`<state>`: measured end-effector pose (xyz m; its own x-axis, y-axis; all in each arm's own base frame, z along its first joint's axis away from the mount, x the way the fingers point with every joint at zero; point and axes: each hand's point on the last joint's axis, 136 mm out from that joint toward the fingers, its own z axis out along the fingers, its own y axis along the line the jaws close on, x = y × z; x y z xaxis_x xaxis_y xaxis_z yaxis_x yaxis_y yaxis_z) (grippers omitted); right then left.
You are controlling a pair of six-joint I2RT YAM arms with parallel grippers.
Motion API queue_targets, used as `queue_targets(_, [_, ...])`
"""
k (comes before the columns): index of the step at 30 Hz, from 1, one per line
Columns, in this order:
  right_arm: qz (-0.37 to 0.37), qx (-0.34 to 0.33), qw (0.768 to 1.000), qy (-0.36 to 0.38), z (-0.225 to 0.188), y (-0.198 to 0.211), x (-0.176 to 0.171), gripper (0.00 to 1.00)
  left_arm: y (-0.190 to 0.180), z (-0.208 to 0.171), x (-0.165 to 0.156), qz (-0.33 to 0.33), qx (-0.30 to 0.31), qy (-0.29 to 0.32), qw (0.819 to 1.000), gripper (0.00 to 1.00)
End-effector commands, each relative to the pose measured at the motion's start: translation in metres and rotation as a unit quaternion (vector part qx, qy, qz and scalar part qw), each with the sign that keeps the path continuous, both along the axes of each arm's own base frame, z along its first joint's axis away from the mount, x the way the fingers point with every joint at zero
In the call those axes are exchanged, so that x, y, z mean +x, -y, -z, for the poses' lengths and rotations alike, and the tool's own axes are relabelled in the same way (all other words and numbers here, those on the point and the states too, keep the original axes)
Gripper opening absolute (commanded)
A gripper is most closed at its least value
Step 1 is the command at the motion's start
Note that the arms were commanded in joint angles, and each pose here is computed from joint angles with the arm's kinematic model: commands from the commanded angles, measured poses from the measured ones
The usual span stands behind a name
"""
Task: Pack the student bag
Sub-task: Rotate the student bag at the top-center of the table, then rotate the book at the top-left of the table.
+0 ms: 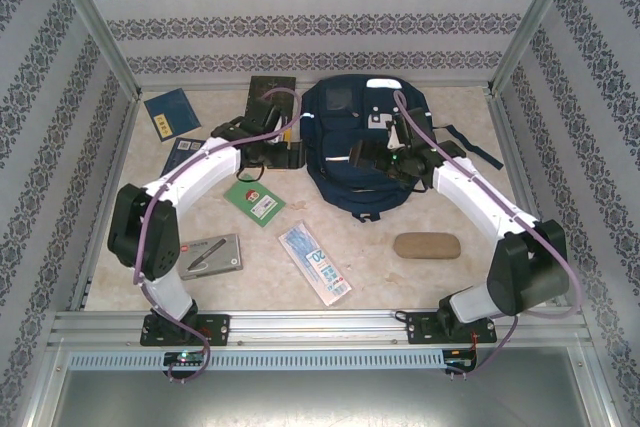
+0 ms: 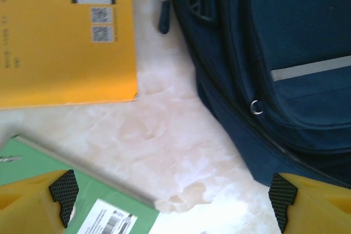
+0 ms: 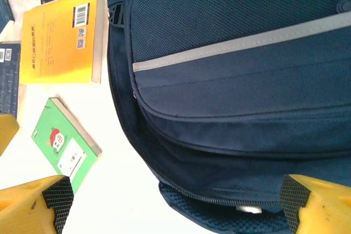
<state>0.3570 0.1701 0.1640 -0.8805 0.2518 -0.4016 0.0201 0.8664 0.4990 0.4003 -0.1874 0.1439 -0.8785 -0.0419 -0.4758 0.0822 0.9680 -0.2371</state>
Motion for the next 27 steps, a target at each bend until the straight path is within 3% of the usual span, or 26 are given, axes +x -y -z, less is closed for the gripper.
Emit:
queue_targets(1, [-0.023, -0.034, 0.999, 0.015, 0.005, 0.006, 0.019, 0.98, -0.018, 0.005, -0.011, -0.042, 0.023, -0.005, 0.999, 0.94])
queue_targets(7, [-0.014, -0.103, 0.994, -0.036, 0.055, 0.029, 0.037, 0.98, -0.03, 0.014, -0.018, -0.067, 0.035, -0.012, 0.997, 0.94])
queue_targets(17, [-0.053, -0.079, 0.993, -0.077, 0.096, -0.029, -0.001, 0.98, -0.059, 0.01, 0.006, -0.114, 0.034, -0.007, 0.993, 0.96])
queue_targets(23, [-0.058, -0.122, 0.99, -0.04, 0.068, -0.039, -0.003, 0.98, -0.064, 0.024, 0.031, -0.14, -0.006, -0.013, 0.99, 0.9])
queue_targets(27, [-0.065, -0.133, 0.989, 0.002, 0.034, -0.04, -0.001, 0.98, -0.056, 0.035, 0.061, -0.155, -0.039, -0.008, 0.987, 0.74])
